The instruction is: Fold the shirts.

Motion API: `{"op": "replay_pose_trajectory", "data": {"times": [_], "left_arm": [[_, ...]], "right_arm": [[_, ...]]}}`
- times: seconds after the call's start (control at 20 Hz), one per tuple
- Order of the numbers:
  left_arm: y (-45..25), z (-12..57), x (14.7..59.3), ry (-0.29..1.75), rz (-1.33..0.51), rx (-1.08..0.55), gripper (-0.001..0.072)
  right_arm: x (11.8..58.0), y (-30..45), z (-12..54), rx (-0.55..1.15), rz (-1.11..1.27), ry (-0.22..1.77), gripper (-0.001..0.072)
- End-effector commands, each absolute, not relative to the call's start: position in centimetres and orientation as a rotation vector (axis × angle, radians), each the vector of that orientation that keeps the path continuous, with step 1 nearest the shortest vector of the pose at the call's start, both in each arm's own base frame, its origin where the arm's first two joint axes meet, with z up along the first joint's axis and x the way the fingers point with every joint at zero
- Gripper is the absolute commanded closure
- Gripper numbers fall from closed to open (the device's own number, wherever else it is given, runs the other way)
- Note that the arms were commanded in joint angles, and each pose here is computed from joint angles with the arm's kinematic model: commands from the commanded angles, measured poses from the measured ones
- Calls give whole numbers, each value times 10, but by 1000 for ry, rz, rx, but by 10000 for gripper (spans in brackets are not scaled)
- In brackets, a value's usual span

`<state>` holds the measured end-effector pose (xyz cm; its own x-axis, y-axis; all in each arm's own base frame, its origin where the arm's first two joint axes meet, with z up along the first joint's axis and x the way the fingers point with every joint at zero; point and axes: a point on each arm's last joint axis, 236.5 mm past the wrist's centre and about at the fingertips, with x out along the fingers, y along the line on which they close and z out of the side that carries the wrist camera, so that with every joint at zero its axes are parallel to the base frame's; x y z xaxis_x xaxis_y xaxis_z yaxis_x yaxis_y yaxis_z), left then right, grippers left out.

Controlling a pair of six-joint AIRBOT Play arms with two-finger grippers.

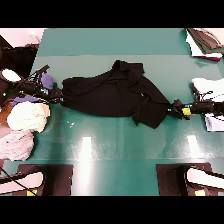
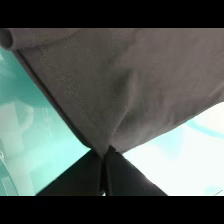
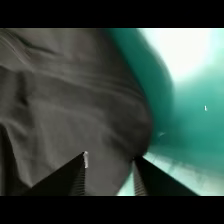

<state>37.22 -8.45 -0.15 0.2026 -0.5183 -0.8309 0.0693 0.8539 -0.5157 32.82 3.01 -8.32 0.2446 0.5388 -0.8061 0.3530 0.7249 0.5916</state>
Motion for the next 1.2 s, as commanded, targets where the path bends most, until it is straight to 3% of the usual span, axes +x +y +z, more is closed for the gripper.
{"op": "replay_pose_trajectory", "data": {"times": [0.0,0.1,0.15,0.25,0.4,0.65,0.9,1.15], "left_arm": [[-85,-1,373,1309,-426,-408,681],[-85,-1,373,1309,-426,-408,681],[-85,0,373,1308,-427,-409,681],[-82,9,375,1281,-423,-412,681],[-61,77,401,1103,-386,-408,681],[-47,301,414,579,-381,-281,682],[-69,510,326,69,-409,-94,681],[-85,609,209,-308,-381,-32,681]], "right_arm": [[340,27,-93,782,114,1319,426],[339,28,-93,782,116,1321,681],[339,29,-91,782,121,1322,694],[339,31,-73,765,153,1302,694],[364,30,8,669,249,1155,695],[403,24,237,420,330,635,696],[346,37,440,186,329,167,696],[247,29,544,6,144,-109,696]]}}
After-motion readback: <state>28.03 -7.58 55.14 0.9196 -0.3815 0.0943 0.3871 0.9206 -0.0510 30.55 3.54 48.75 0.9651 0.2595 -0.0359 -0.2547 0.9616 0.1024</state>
